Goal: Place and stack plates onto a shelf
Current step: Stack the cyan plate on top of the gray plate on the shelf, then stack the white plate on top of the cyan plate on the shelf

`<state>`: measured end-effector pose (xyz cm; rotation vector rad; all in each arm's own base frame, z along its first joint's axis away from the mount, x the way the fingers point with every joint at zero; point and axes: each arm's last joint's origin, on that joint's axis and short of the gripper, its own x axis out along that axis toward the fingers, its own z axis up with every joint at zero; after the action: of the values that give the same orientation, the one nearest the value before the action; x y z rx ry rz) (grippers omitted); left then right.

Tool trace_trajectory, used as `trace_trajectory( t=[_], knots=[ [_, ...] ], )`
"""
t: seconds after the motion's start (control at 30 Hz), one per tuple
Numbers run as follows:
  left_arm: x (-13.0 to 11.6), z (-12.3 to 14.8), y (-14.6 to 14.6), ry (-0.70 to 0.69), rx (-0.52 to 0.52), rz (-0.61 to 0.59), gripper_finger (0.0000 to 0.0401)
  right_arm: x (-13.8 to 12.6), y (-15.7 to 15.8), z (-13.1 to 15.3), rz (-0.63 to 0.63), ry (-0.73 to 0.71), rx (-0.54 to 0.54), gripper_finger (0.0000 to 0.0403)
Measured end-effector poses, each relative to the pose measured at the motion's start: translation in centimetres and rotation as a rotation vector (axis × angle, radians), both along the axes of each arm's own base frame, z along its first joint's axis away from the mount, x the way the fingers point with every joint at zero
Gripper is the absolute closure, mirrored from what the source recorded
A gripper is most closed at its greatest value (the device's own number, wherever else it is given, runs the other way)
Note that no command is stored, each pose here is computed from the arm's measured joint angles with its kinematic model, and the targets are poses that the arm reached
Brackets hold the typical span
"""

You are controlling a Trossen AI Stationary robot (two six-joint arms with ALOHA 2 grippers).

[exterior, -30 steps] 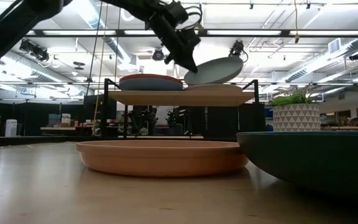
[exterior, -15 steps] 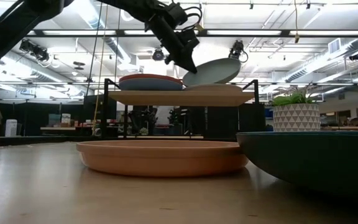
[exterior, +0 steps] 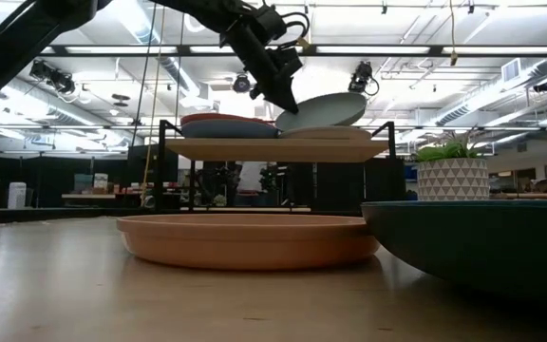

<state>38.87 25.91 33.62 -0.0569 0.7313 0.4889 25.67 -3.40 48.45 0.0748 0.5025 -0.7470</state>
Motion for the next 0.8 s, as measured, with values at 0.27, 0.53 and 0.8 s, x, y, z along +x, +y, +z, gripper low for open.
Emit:
trace_trajectory(
  t=[0.27,0.53,0.8],
  knots=[
    [0.0,0.0,0.0,0.007,0.008,0.008,0.0299,0.0,-0.2,0.0,0.027,0.020,-0.010,0.0253],
    [-0.1,1.2,0.1,-0.032,0.020,-0.012,0.0273,0.0,-0.4,-0.1,0.037,0.045,-0.026,0.0253],
    [-2.5,5.3,-2.0,-0.068,0.037,-0.057,0.0272,-0.7,-0.4,0.0,0.046,0.068,-0.016,0.0253]
  ],
)
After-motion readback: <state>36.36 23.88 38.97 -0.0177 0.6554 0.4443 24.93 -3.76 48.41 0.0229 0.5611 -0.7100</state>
